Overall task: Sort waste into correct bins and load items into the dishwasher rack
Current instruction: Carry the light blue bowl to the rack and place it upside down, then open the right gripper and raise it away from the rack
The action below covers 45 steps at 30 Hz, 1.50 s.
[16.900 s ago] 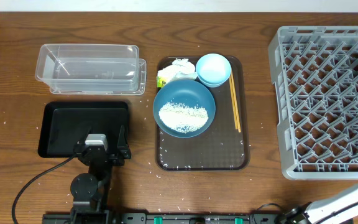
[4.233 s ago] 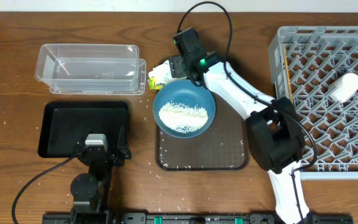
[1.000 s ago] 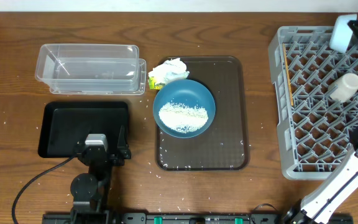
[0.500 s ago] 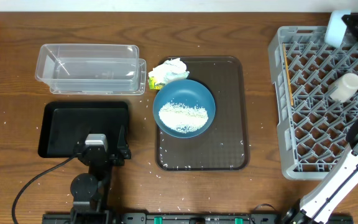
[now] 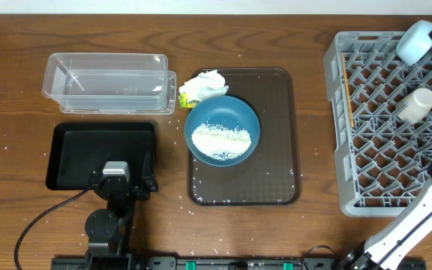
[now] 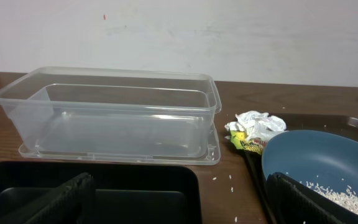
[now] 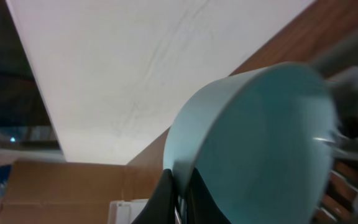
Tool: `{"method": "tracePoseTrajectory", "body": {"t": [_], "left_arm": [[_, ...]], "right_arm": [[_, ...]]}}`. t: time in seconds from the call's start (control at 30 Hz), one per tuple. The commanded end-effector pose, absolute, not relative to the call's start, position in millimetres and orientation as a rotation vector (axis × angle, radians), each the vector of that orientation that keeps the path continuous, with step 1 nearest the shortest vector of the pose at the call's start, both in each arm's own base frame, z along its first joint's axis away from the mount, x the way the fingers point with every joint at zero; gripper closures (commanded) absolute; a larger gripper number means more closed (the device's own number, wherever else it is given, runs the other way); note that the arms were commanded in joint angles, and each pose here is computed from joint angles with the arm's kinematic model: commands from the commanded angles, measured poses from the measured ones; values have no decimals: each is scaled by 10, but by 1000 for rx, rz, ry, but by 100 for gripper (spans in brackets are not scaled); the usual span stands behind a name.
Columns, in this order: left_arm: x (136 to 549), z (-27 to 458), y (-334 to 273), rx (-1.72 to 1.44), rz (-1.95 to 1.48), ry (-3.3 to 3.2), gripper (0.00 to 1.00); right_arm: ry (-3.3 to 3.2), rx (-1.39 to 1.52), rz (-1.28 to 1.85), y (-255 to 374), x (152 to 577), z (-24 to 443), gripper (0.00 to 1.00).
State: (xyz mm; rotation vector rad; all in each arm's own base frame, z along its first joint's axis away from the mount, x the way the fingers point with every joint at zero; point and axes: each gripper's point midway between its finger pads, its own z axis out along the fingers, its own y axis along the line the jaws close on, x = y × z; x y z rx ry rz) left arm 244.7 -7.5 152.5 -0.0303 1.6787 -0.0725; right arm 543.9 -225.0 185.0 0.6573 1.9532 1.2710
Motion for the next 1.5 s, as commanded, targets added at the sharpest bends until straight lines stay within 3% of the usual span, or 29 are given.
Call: {"method": "tracePoseTrajectory", "body": {"t": [0.0, 0.4, 0.5, 0.6, 0.67, 0.8, 0.93, 1.0, 1.1, 1.17, 1.47], "left_arm": [[2440, 1365, -41, -39, -52, 1726, 9], [2440, 1365, -41, -39, -52, 1726, 9], [2440, 1365, -41, -39, -52, 1726, 9], [2440, 1365, -41, -39, -52, 1726, 9], [2440, 1365, -41, -39, -52, 1726, 9], [2440, 1365, -41, -39, -52, 1726, 9], [2440, 1365, -41, -39, -52, 1726, 9], [2440, 1365, -41, -39, -52, 1726, 10], [2440, 1365, -41, -39, -52, 1726, 10], [2440, 1365, -41, -39, -52, 1726, 9], [2440, 1365, -41, -39, -52, 1726, 10]], "right_arm": [[1955, 732, 1203, -2556, 5320, 1667, 98], [1979, 880, 1055, -2973, 4893, 1766, 92], [2021, 960, 910, -3104, 4731, 1835, 78], [2040, 988, 794, -3172, 4607, 1995, 50], [2037, 974, 748, -3161, 4558, 2164, 44], [2013, 907, 714, -3038, 4533, 2539, 45], [2016, 819, 704, -2745, 4541, 2880, 46], [2042, 744, 701, -2513, 4556, 3007, 41], [2106, 600, 708, -2090, 4622, 3080, 27], [2162, 476, 715, -1757, 4713, 3043, 1], [2538, 325, 464, -591, 5025, 2242, 1]]}}
